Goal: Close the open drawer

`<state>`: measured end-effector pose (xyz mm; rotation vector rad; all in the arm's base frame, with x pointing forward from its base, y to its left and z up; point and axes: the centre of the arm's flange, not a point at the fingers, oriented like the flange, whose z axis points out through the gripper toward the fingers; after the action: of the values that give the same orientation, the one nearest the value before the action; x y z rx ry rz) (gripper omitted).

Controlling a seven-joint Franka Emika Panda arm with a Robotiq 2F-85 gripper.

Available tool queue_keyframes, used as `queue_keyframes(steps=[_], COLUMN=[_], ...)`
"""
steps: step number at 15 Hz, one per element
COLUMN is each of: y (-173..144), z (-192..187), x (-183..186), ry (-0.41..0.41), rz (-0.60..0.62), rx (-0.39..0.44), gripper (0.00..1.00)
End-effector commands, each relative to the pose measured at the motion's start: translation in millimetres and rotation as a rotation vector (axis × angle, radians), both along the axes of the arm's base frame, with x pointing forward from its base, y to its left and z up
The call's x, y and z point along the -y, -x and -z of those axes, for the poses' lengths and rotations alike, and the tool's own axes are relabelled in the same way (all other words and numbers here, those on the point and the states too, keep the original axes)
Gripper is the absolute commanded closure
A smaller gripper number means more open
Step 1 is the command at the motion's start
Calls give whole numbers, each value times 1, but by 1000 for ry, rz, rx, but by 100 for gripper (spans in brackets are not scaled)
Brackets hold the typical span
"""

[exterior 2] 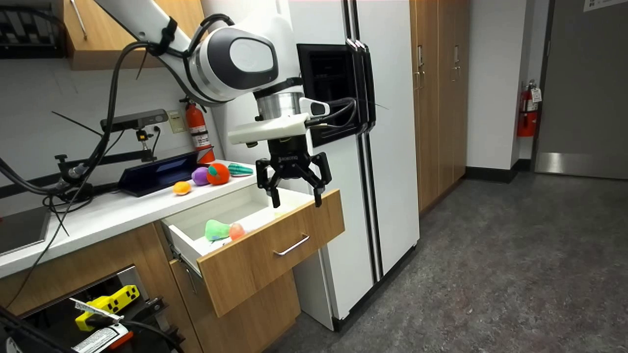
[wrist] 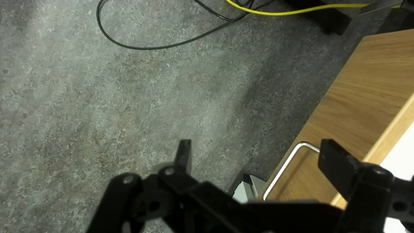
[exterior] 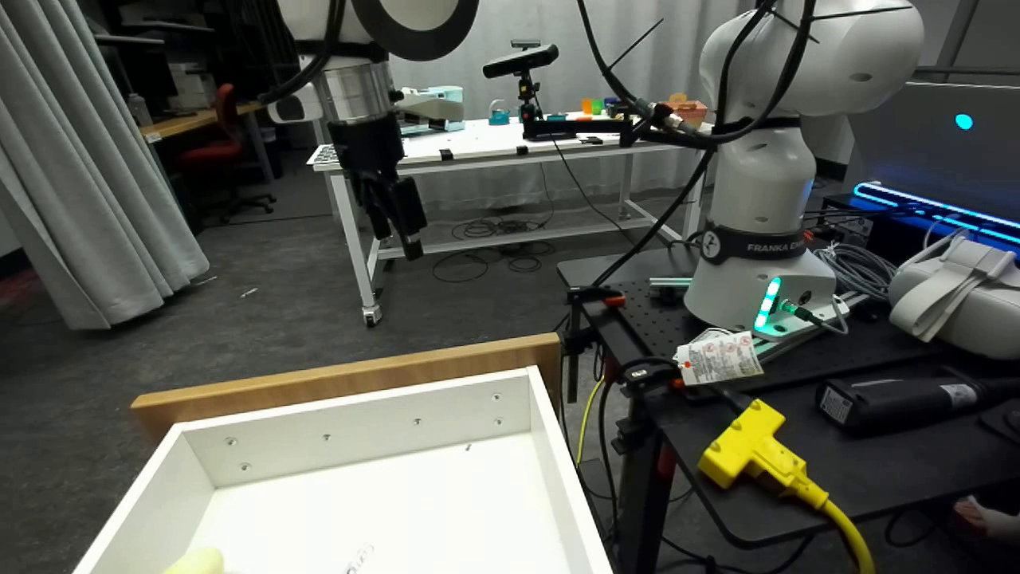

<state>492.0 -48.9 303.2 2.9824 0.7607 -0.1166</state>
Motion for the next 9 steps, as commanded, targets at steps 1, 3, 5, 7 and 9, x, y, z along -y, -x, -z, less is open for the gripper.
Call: queue_keyframes(steps=[1, 3, 5, 7, 9], y=[-22, -33, -44, -55, -65], z=[25, 36, 43, 49, 53], x=[-9, -15, -19, -21, -21], ry=[-2, -10, -25, -39, -65], rz=[-15, -19, -12, 12, 59], rx=[4, 7, 11, 13, 13], gripper=[0, 0, 0, 0, 0])
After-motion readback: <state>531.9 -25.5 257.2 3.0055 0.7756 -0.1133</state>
